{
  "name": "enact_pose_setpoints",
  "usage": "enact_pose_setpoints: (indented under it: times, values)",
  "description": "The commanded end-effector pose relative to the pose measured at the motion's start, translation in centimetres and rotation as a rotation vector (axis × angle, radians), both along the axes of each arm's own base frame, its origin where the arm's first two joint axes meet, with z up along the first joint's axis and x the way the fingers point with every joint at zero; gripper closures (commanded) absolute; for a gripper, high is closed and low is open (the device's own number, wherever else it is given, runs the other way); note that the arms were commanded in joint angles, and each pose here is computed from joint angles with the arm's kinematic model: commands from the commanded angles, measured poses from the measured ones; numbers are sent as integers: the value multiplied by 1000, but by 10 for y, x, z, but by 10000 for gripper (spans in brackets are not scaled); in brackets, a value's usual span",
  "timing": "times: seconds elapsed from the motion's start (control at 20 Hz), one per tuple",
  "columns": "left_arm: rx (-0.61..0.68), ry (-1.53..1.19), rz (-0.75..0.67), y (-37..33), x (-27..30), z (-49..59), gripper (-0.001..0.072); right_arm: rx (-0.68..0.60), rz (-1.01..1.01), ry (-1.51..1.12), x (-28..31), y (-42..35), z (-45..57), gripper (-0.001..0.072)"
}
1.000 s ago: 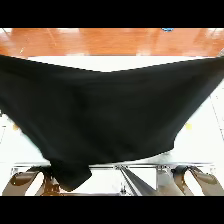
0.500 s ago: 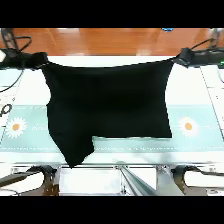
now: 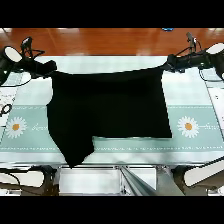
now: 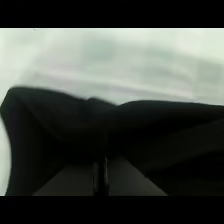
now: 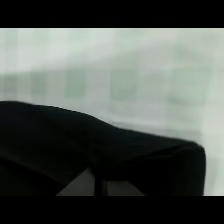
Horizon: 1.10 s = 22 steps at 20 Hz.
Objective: Fold the shirts.
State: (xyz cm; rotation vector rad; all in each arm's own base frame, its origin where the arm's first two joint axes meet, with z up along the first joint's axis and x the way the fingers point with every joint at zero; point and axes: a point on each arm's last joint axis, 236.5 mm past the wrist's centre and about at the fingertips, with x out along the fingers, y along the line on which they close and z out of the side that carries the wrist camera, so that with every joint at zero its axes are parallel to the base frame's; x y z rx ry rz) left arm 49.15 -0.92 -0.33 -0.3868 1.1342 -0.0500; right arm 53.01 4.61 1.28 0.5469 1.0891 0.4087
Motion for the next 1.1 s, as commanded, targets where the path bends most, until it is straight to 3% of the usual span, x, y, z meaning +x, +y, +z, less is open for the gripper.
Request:
enact_pose_setpoints:
  times: [0.0, 0.1, 0.3, 0.7, 0.75, 0.8, 0.85, 1.05]
  values:
    - [-2, 196, -150, 12, -54, -21, 688, 41, 37, 121, -31, -13, -1, 686]
    - [-16, 285, -232, 8, -82, -35, 689, 22, 91, 216, -57, -16, -11, 686]
    - [-48, 388, -240, 0, -114, -63, 689, -75, 139, 334, -86, -20, -46, 686]
    - [-64, 439, -237, -3, -130, -76, 688, -87, 98, 380, -97, -15, -83, 686]
    - [-68, 443, -214, -3, -129, -77, 671, -91, 94, 379, -96, -12, -85, 638]
    - [-73, 453, -190, -3, -130, -76, 482, -92, 84, 389, -96, -10, -85, 388]
    - [-78, 466, -187, -4, -132, -75, 210, -88, 80, 398, -97, -9, -84, 292]
    - [-75, 608, -204, 7, -170, -68, 199, -122, 87, 501, -128, -33, -77, 293]
